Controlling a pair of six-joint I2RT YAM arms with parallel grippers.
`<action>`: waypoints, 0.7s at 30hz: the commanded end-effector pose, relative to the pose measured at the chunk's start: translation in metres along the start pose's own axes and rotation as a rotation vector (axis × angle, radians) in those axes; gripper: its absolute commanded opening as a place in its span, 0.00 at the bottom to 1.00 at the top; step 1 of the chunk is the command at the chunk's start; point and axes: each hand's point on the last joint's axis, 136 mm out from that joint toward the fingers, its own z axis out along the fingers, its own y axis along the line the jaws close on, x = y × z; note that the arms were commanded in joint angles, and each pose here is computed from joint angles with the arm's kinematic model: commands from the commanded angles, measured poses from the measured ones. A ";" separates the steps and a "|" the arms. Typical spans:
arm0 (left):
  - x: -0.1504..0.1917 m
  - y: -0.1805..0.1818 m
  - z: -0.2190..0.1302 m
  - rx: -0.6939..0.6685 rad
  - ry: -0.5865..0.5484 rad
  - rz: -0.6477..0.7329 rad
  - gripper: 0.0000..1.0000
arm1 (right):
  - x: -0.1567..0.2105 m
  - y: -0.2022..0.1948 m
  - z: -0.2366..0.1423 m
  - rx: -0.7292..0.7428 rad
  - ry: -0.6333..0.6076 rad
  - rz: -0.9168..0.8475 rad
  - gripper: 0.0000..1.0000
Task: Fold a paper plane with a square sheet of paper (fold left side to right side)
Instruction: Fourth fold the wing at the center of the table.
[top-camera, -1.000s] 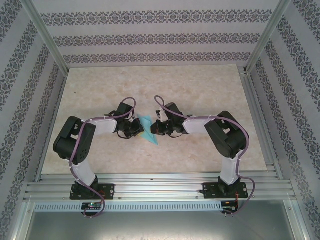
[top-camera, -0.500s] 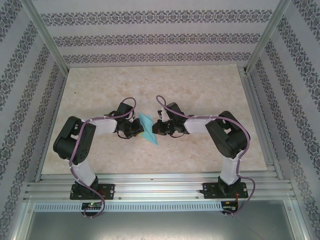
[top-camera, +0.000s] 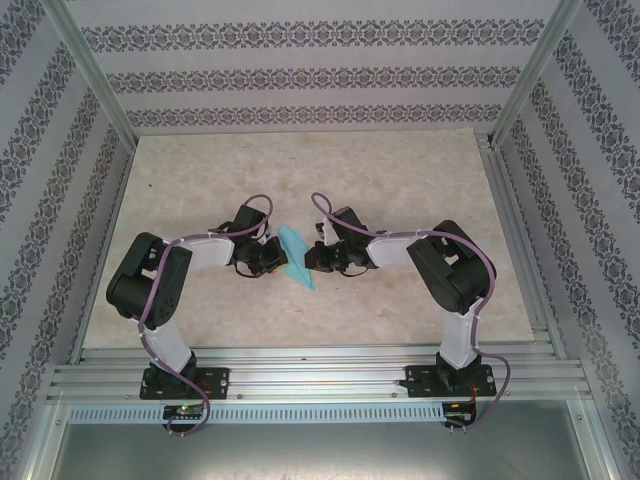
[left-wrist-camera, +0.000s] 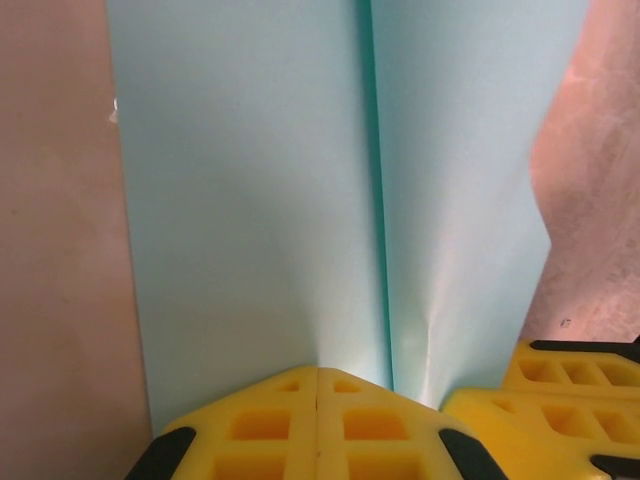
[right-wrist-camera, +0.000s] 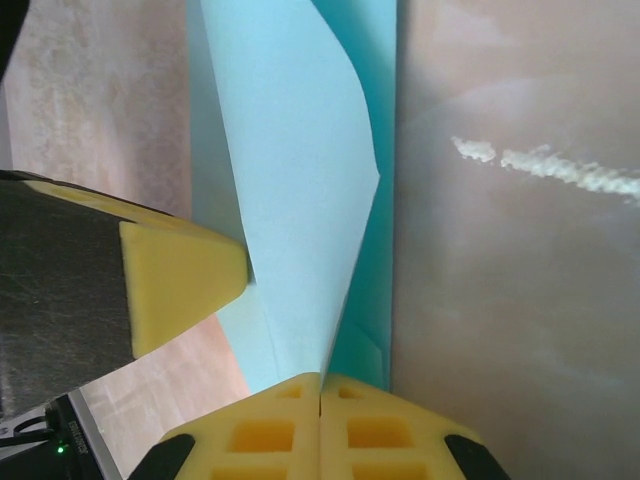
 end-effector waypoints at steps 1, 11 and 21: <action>0.008 0.025 0.009 -0.095 0.022 -0.019 0.03 | 0.005 -0.005 0.006 -0.003 0.016 0.005 0.06; 0.009 0.025 0.010 -0.095 0.028 -0.017 0.03 | 0.008 -0.006 0.012 0.010 0.035 0.005 0.07; 0.009 0.027 0.013 -0.096 0.034 -0.018 0.03 | 0.007 0.000 0.014 0.018 0.046 -0.032 0.07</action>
